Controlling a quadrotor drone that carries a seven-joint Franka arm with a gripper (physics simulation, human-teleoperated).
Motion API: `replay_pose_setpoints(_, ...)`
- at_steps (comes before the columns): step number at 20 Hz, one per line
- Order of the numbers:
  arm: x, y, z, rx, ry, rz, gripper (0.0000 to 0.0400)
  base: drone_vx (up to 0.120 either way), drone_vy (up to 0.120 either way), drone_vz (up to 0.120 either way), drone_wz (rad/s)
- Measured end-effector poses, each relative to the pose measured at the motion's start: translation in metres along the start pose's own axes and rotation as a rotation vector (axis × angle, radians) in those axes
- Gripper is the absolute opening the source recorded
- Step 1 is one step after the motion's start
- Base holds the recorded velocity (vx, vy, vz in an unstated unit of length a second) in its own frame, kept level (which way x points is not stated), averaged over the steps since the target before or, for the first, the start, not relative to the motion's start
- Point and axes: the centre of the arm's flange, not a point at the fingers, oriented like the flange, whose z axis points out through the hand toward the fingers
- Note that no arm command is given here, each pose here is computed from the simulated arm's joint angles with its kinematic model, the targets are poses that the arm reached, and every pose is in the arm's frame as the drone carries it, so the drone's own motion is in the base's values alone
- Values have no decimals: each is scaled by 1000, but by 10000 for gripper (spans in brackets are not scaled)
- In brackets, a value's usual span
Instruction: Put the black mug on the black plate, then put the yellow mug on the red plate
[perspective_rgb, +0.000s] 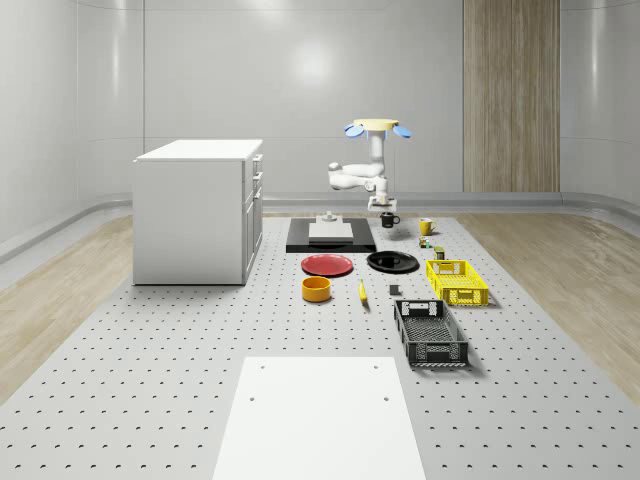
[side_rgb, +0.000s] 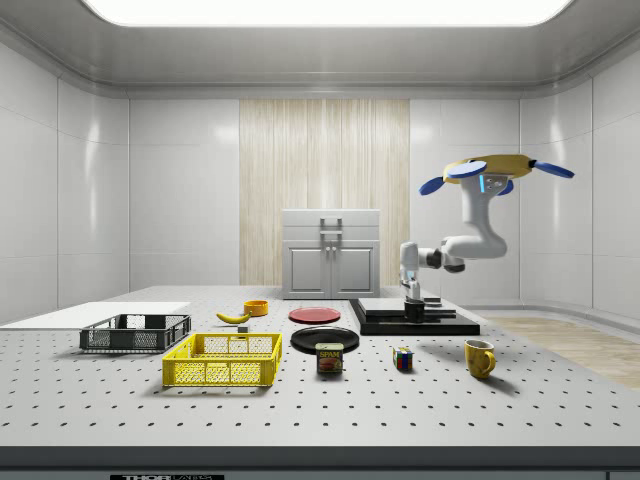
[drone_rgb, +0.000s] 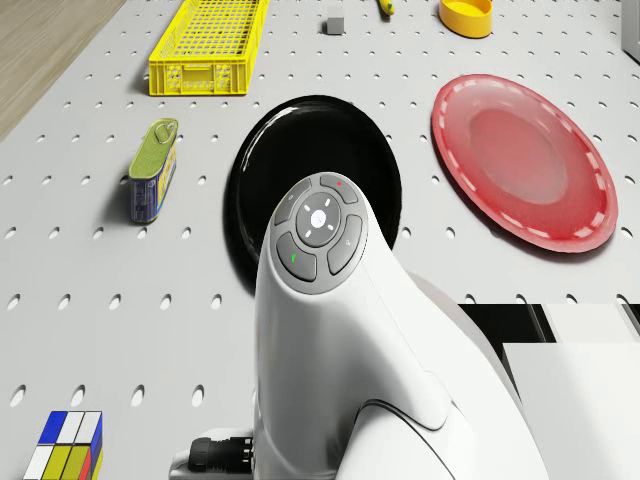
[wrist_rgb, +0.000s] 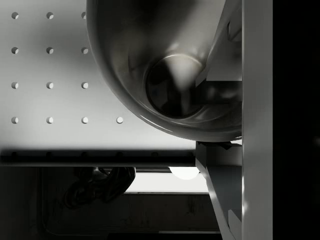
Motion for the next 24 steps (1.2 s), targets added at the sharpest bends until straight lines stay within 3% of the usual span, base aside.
replay_pose_setpoints(24,0,0,0,0,0,0,100,120,-10,7,0)
